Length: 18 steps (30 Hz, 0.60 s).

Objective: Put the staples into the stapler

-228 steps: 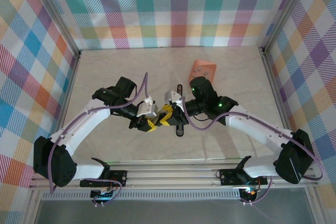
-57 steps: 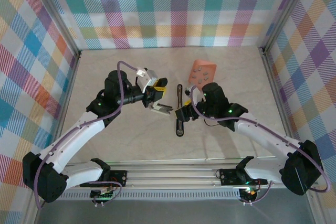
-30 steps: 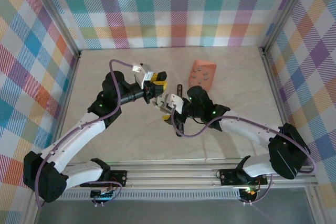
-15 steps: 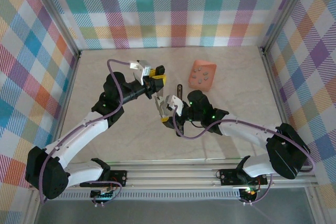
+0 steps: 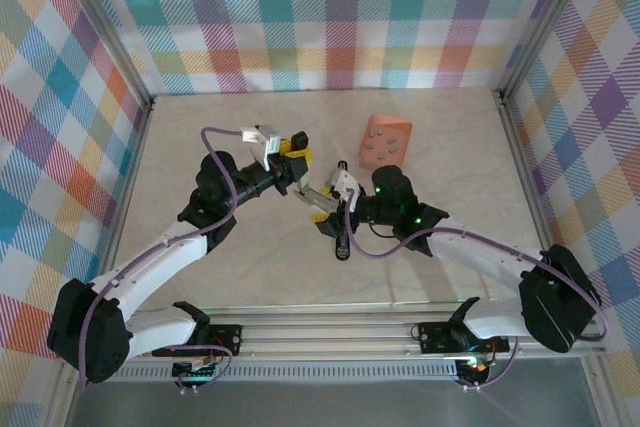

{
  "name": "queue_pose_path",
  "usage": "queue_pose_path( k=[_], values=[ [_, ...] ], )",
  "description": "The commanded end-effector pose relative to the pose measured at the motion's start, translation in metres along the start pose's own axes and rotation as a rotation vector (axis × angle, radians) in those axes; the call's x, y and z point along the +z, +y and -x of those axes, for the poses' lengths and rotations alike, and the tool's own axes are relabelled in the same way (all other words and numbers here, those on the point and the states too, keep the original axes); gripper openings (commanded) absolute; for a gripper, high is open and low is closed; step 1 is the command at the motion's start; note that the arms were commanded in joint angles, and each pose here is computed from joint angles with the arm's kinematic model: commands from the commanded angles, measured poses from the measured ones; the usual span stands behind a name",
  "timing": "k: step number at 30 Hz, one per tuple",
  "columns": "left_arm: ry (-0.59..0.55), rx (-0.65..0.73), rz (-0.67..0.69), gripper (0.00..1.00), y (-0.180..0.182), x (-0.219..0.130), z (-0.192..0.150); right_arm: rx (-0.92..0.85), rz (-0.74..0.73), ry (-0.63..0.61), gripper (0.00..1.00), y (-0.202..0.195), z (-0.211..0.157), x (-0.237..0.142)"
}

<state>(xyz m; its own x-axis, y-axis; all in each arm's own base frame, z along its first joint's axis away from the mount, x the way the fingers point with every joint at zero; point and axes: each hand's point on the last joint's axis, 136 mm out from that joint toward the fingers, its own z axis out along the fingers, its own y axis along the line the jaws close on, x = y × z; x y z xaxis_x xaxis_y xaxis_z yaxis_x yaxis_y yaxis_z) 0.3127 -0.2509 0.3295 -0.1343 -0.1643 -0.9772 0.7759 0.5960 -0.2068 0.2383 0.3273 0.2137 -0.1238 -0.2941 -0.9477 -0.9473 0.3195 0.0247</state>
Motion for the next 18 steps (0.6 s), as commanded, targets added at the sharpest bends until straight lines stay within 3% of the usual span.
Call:
queue_pose_path(
  k=[1, 8, 18],
  values=[
    [-0.179, 0.076, -0.063, 0.00, -0.018, -0.015, 0.050, -0.031, 0.033, -0.036, 0.72, 0.004, 0.020, -0.020],
    [-0.213, 0.122, -0.173, 0.00, -0.036, -0.022, 0.055, -0.123, 0.125, -0.030, 0.68, -0.002, 0.043, -0.051],
    [-0.241, 0.156, -0.312, 0.00, -0.061, -0.028, 0.064, -0.189, 0.397, -0.045, 0.65, 0.011, 0.071, -0.036]
  ],
)
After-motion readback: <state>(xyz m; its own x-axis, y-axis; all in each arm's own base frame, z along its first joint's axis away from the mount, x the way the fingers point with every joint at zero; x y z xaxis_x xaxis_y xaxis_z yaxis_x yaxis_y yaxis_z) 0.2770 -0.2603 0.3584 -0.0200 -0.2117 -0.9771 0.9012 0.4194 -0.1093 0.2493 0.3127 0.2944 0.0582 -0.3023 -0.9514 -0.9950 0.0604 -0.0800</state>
